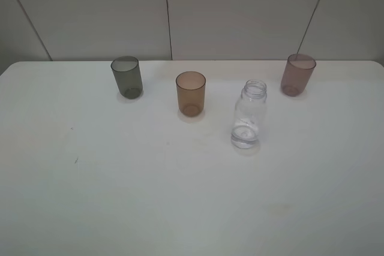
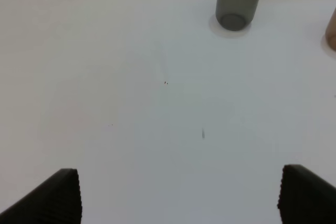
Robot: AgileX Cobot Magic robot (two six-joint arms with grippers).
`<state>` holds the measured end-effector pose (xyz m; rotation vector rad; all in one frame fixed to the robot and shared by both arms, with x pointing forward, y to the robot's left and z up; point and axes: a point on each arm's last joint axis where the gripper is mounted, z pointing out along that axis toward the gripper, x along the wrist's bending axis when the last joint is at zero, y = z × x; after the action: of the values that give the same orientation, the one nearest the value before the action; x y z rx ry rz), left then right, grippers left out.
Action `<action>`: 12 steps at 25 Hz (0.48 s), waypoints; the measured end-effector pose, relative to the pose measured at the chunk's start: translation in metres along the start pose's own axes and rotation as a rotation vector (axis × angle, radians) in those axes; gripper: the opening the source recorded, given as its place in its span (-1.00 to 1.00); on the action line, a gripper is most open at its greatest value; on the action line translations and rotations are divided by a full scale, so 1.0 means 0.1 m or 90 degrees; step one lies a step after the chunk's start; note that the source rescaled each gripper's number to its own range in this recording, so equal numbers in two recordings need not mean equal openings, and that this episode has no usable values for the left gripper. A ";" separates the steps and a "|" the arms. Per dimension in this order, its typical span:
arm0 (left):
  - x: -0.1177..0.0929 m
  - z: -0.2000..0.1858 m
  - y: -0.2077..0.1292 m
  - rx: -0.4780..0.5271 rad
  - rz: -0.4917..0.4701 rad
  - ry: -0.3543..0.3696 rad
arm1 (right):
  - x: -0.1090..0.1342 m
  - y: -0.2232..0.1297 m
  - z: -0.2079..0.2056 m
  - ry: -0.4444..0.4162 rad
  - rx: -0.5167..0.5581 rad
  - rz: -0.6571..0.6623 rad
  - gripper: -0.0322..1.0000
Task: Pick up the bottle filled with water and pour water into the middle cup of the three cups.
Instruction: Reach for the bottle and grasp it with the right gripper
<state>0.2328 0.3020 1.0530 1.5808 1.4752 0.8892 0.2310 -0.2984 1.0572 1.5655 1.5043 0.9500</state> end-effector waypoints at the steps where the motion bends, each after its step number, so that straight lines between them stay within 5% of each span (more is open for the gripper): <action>1: 0.00 0.00 0.00 0.000 0.000 0.000 | 0.00 0.00 0.00 0.000 0.000 0.000 0.99; 12: 0.00 0.00 0.00 0.000 0.000 0.000 | 0.00 0.00 0.00 0.000 0.000 0.000 0.99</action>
<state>0.2328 0.3020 1.0530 1.5808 1.4752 0.8892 0.2310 -0.2984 1.0572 1.5655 1.5043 0.9500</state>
